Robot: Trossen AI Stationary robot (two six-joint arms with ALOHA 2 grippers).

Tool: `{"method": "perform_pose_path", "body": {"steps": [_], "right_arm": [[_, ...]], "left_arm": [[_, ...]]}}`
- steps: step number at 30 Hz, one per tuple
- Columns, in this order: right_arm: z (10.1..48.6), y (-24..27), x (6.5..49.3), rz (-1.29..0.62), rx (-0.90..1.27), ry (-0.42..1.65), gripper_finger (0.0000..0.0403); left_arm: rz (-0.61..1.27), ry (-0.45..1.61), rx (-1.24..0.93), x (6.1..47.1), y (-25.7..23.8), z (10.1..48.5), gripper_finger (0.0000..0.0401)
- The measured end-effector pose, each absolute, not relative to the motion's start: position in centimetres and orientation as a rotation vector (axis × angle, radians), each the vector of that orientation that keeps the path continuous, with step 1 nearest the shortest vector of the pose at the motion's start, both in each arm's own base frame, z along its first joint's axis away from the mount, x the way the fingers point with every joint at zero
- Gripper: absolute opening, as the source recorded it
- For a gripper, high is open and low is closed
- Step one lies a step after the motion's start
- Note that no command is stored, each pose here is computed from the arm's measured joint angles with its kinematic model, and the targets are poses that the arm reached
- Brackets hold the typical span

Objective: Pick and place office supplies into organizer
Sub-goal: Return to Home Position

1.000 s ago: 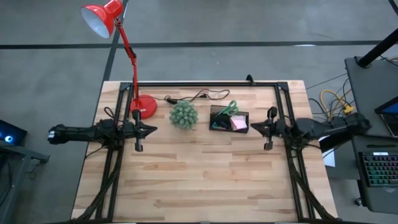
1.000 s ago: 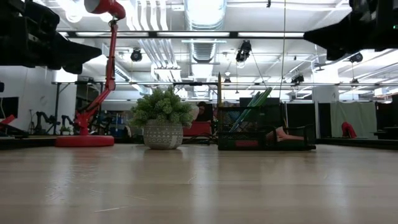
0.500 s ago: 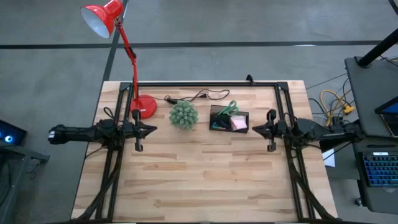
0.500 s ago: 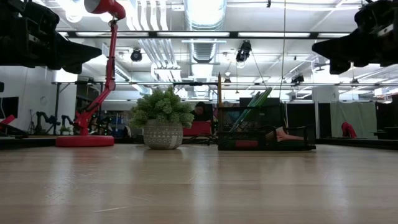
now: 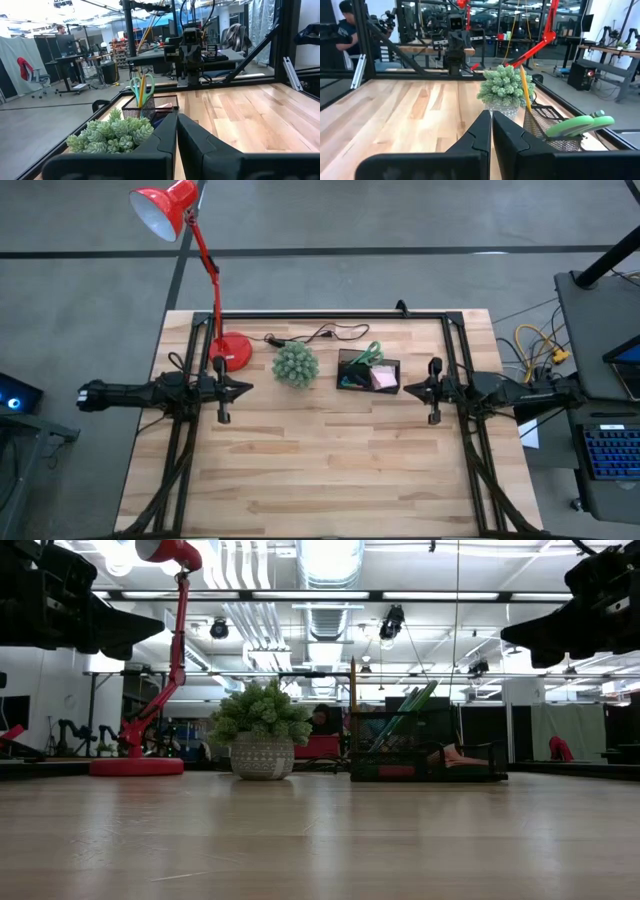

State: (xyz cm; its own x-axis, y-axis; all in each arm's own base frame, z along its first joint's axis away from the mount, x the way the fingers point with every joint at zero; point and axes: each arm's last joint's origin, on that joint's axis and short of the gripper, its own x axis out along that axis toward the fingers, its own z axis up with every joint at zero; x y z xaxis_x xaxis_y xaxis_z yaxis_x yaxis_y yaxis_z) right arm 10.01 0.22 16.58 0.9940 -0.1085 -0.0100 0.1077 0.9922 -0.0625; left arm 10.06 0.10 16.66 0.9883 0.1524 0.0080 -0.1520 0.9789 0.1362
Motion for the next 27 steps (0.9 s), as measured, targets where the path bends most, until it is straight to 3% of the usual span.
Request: {"method": "perform_pose_path", "body": {"steps": [9,27], "right_arm": [[16.45,0.23,10.1,-0.106,-0.168,0.034,0.0008],[16.45,0.23,10.1,-0.107,-0.109,0.031,0.0009]], "left_arm": [[0.153,0.006,0.137,10.09,0.1,16.62,0.0],[0.152,0.011,0.138,10.14,0.09,16.58,0.0]]}}
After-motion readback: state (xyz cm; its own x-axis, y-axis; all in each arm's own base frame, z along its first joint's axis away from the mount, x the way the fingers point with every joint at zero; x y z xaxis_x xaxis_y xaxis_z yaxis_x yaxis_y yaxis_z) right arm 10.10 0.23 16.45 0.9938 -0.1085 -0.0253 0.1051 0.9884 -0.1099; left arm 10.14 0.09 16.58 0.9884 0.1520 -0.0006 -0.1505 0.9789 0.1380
